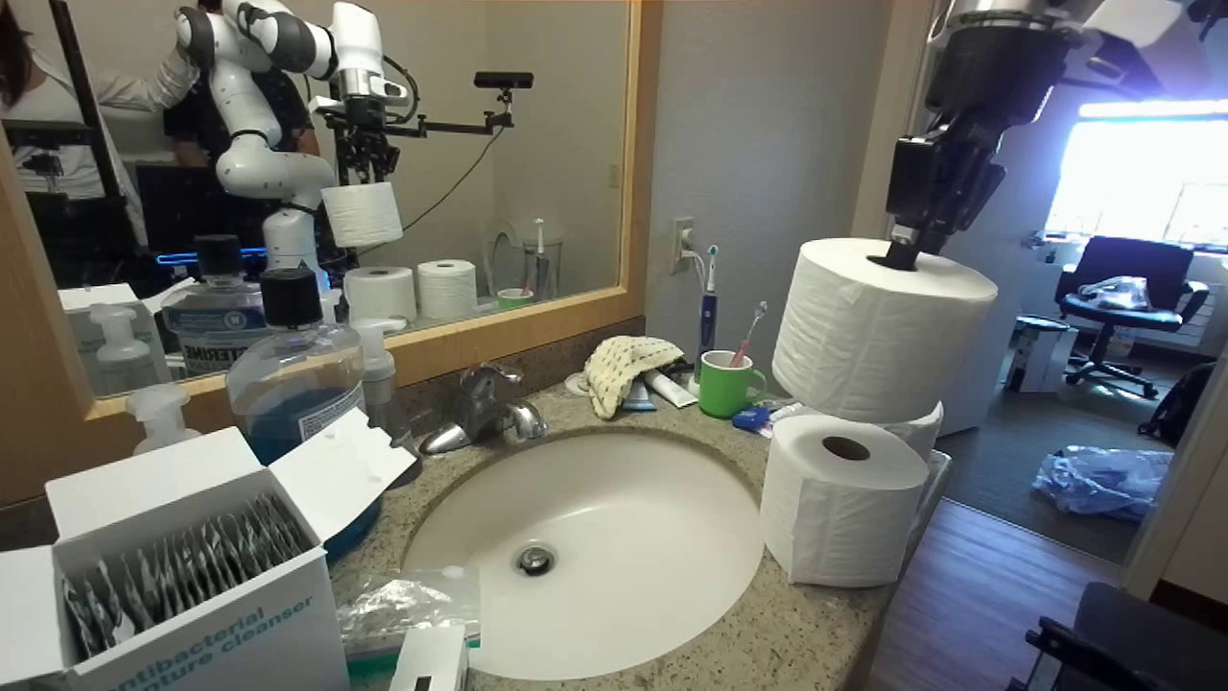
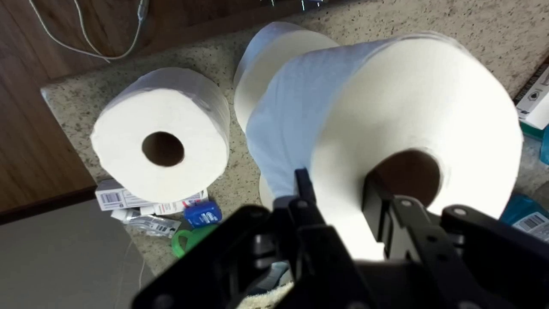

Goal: Stack the tissue rolls together

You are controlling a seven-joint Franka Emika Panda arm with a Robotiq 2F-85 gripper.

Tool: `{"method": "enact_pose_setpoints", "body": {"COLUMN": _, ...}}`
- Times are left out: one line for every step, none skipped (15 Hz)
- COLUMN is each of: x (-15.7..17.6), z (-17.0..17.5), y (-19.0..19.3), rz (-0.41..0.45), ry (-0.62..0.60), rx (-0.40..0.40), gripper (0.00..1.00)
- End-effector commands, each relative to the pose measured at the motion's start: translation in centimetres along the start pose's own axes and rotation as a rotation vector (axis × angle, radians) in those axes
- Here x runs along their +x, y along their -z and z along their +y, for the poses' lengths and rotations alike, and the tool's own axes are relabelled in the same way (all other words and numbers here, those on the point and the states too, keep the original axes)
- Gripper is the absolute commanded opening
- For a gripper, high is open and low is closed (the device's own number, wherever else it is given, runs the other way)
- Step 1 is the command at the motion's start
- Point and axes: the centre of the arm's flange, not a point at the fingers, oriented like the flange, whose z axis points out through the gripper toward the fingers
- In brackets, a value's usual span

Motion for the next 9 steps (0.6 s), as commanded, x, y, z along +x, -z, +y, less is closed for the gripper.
{"method": "enact_pose_setpoints", "body": {"x": -0.1, "z": 0.2, "y": -0.3, "rz": 0.008, "ry": -0.021, "rx": 0.013, "gripper": 0.08}}
{"method": "enact_pose_setpoints", "body": {"x": 0.1, "z": 0.4, "y": -0.6, "rz": 0.003, "ry": -0.024, "rx": 0.015, "gripper": 0.08}}
{"method": "enact_pose_setpoints", "body": {"x": 0.3, "z": 0.6, "y": -0.9, "rz": -0.004, "ry": -0.026, "rx": 0.017, "gripper": 0.08}}
{"method": "enact_pose_setpoints", "body": {"x": 0.6, "z": 0.8, "y": -1.4, "rz": -0.013, "ry": -0.028, "rx": 0.020, "gripper": 0.08}}
{"method": "enact_pose_setpoints", "body": {"x": 0.9, "z": 1.0, "y": -1.9, "rz": -0.024, "ry": -0.031, "rx": 0.026, "gripper": 0.08}}
{"method": "enact_pose_setpoints", "body": {"x": 1.1, "z": 1.2, "y": -2.3, "rz": -0.034, "ry": -0.034, "rx": 0.028, "gripper": 0.08}}
{"method": "enact_pose_setpoints", "body": {"x": 1.4, "z": 1.4, "y": -2.8, "rz": -0.045, "ry": -0.037, "rx": 0.033, "gripper": 0.08}}
{"method": "enact_pose_setpoints", "body": {"x": 1.6, "z": 1.6, "y": -3.2, "rz": -0.055, "ry": -0.042, "rx": 0.035, "gripper": 0.08}}
{"method": "enact_pose_setpoints", "body": {"x": 1.8, "z": 1.8, "y": -3.7, "rz": -0.065, "ry": -0.047, "rx": 0.037, "gripper": 0.08}}
